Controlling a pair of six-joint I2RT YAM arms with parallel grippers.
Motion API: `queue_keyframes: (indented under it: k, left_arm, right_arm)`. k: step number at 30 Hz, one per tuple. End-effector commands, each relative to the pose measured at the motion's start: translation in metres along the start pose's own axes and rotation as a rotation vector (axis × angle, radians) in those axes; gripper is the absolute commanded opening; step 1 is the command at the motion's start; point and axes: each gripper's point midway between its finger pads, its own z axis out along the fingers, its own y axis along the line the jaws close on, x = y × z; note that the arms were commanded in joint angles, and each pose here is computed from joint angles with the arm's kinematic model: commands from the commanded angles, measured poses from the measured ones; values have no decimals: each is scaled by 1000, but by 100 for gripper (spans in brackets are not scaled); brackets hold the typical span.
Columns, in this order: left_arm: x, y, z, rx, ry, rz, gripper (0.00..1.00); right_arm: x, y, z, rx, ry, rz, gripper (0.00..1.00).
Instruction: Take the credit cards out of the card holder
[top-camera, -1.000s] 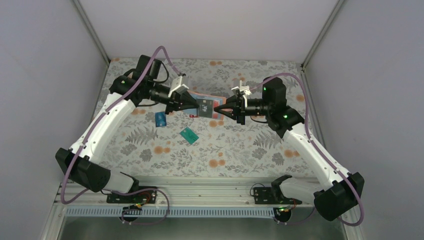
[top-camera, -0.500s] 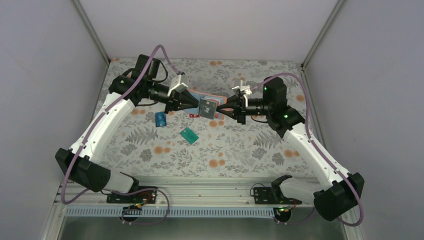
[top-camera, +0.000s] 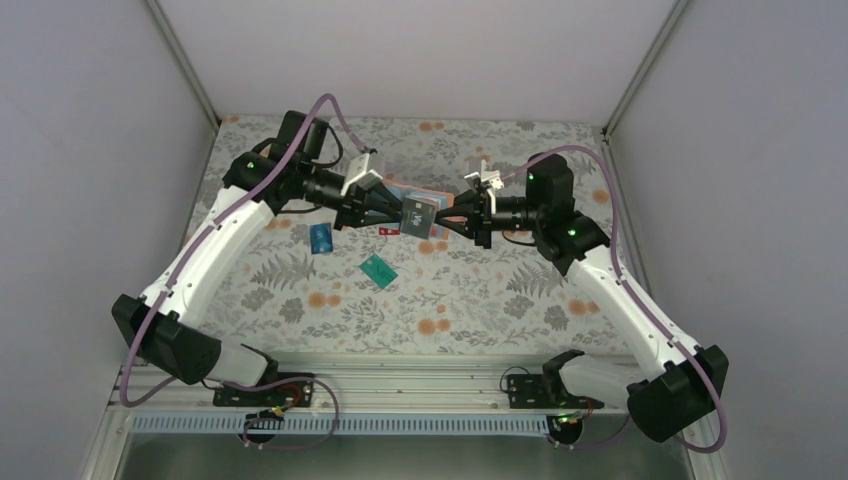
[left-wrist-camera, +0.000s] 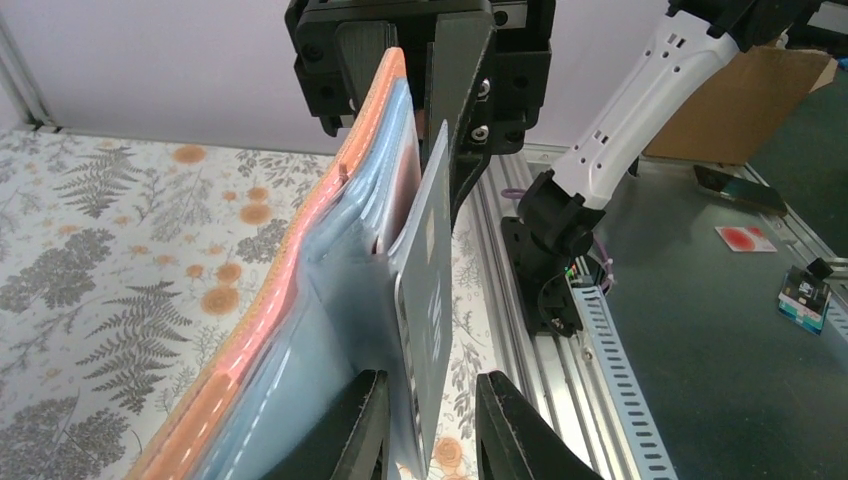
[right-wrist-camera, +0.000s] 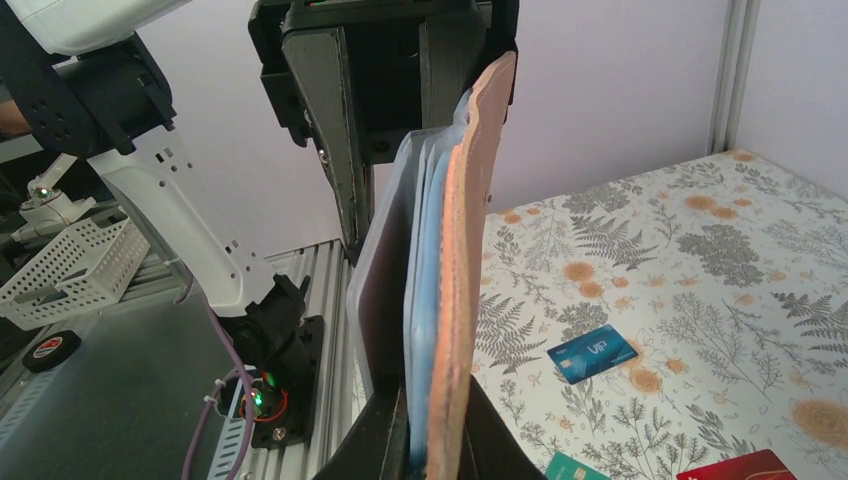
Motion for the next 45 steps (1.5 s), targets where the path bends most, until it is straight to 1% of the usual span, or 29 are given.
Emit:
queue_keyframes:
  k: [1,3,6,7,15,19,24,33,37,38,39,42,45]
  left_arm:
    - [-3,3,5,-5,0,25,22]
    - [-2,2,7,-2,6,27,19]
    - [-2,2,9,-7,14,34,5]
    - [-2,2,9,-9,17,34,3]
    - [-5,-2,5,-12,14,42,2]
    - [-10,9,-6,-70,0,31,3]
    - [1,16,-18,-121,24,33,2]
    - [-5,15,-14,-87,3,40,2]
    - [-11,21,-17,-113,1,47,2]
    - [-10,22,-15,-113,6,43,3]
    - [-8,23,-13,-109,14,35,7]
    - [-3,18,-6,-70,16,24,24]
    - [-6,10,-1,-33,5,43,32]
  right_arm:
    - [-13,13,-7,-25,-26,-47,4]
    - [-13,13,-7,-23,-25,-45,4]
    - [-12,12,-7,-23,-25,-44,4]
    - [-12,12,-7,-22,-24,-44,4]
    - [-12,12,-8,-15,-23,-46,4]
    - [-11,9,-10,3,-23,-44,4]
    - [-10,7,-13,10,-27,-42,4]
    - [-13,10,-14,-11,-26,-44,4]
    - [-11,10,-14,-8,-24,-45,4]
    - [-11,10,-14,-12,-24,-43,4]
    - [-11,10,-13,-15,-23,-41,4]
    - [-11,11,-13,-17,-24,-45,4]
    - [-11,11,-13,-20,-23,-42,4]
